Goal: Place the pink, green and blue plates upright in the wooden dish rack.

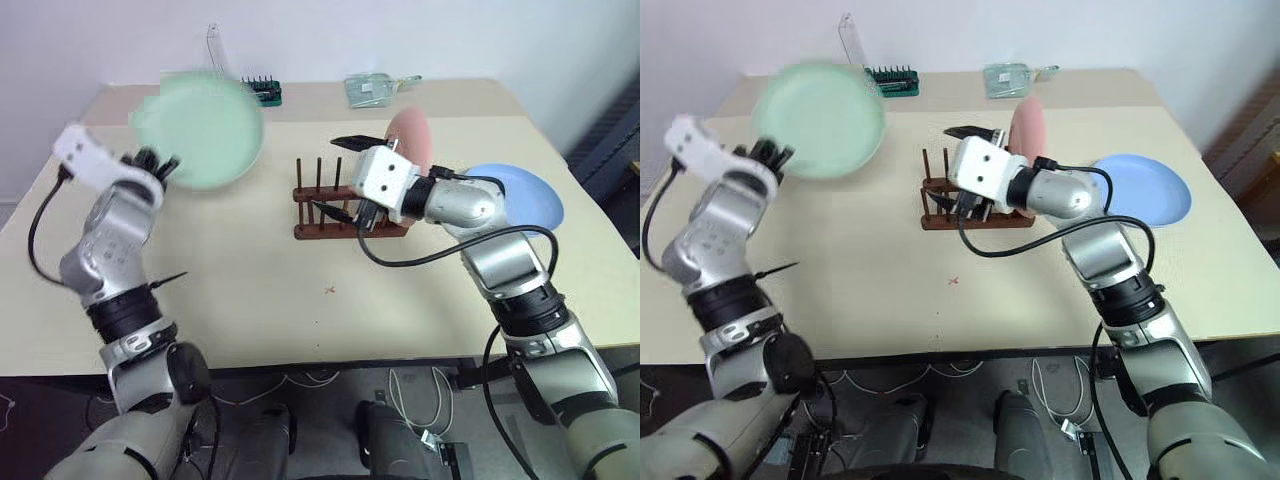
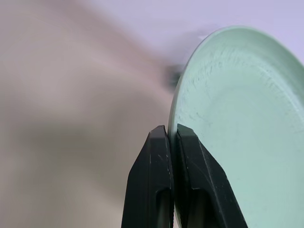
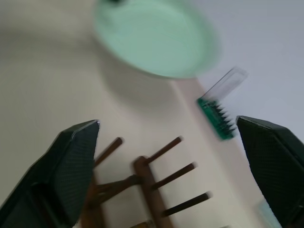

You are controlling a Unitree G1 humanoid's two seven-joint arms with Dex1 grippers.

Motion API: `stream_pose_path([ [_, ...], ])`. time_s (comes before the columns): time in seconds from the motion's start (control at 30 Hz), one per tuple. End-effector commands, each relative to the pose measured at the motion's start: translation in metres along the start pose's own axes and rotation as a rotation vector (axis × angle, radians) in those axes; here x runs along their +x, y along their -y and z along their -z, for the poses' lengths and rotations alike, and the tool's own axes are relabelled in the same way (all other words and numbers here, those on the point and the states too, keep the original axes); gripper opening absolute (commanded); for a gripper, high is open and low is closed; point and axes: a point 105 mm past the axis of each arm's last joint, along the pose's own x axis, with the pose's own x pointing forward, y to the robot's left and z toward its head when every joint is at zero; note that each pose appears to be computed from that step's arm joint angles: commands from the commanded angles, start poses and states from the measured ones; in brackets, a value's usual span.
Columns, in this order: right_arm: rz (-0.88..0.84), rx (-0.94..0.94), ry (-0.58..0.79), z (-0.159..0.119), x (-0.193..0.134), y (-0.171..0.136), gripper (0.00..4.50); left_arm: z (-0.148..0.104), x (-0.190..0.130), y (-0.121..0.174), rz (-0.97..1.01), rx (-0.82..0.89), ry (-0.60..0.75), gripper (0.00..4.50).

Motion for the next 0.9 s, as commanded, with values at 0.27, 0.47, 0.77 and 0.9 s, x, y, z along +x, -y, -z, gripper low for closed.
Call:
stream_pose_path([
  [0.27,0.061,-0.483,0.048,-0.014,0.023,0.005,4.45,0.024,-0.016,0.081,0.102,0.035,-0.139,0.00],
  [0.47,0.038,-0.541,0.006,0.000,0.030,0.003,4.45,0.028,-0.024,0.106,0.188,0.037,-0.185,0.00],
  [0.77,0.082,-0.537,-0.087,0.016,0.031,0.017,3.21,0.023,-0.028,0.114,0.230,0.095,-0.187,0.00],
  [0.9,0.087,-0.541,-0.091,0.015,0.030,0.018,1.24,0.023,-0.028,0.115,0.245,0.091,-0.183,0.00],
])
